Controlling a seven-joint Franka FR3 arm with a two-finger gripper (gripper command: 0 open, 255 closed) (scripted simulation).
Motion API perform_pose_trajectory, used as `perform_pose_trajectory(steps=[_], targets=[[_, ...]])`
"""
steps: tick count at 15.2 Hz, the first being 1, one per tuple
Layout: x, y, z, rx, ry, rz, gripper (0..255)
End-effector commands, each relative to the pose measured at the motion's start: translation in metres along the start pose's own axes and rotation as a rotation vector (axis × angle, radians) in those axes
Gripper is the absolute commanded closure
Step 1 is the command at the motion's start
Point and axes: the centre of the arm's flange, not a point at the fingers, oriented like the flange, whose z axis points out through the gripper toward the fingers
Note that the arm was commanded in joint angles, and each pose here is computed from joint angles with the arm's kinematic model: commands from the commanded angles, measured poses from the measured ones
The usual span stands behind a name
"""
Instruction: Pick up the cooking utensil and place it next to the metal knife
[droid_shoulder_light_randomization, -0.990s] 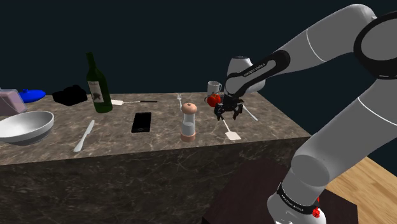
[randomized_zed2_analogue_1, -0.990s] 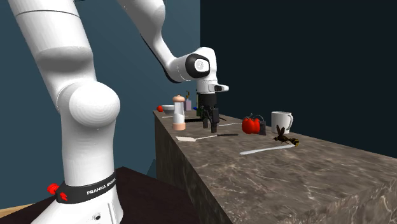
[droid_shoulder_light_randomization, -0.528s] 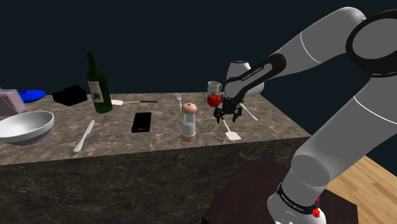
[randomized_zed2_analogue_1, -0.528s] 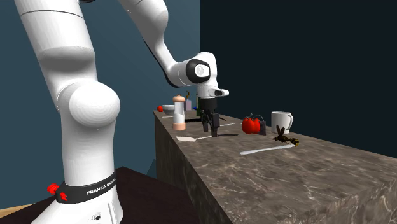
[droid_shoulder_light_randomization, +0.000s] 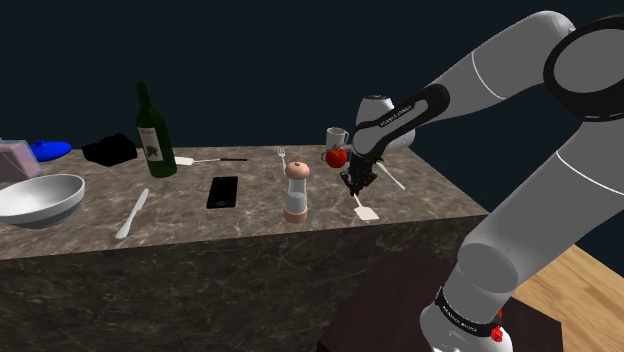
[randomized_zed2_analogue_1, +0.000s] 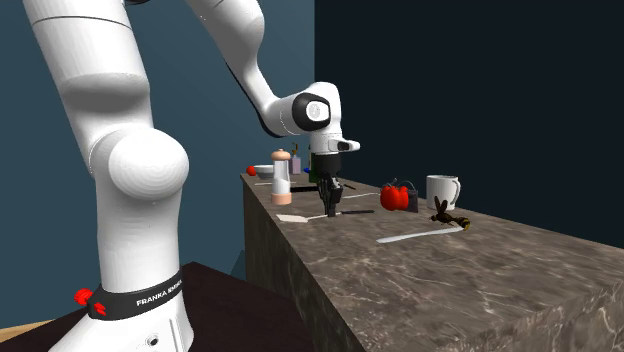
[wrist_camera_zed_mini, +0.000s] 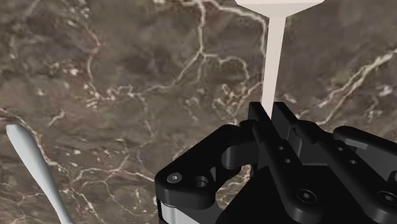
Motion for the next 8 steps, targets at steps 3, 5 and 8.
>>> perform_pose_trajectory(steps=[3, 5, 8], targets=[[0.000, 0.000, 0.000, 0.000, 0.000, 0.000, 255], [0.000, 0.000, 0.000, 0.000, 0.000, 0.000, 255], [0.001, 0.000, -0.016, 0.000, 0.000, 0.000, 255]])
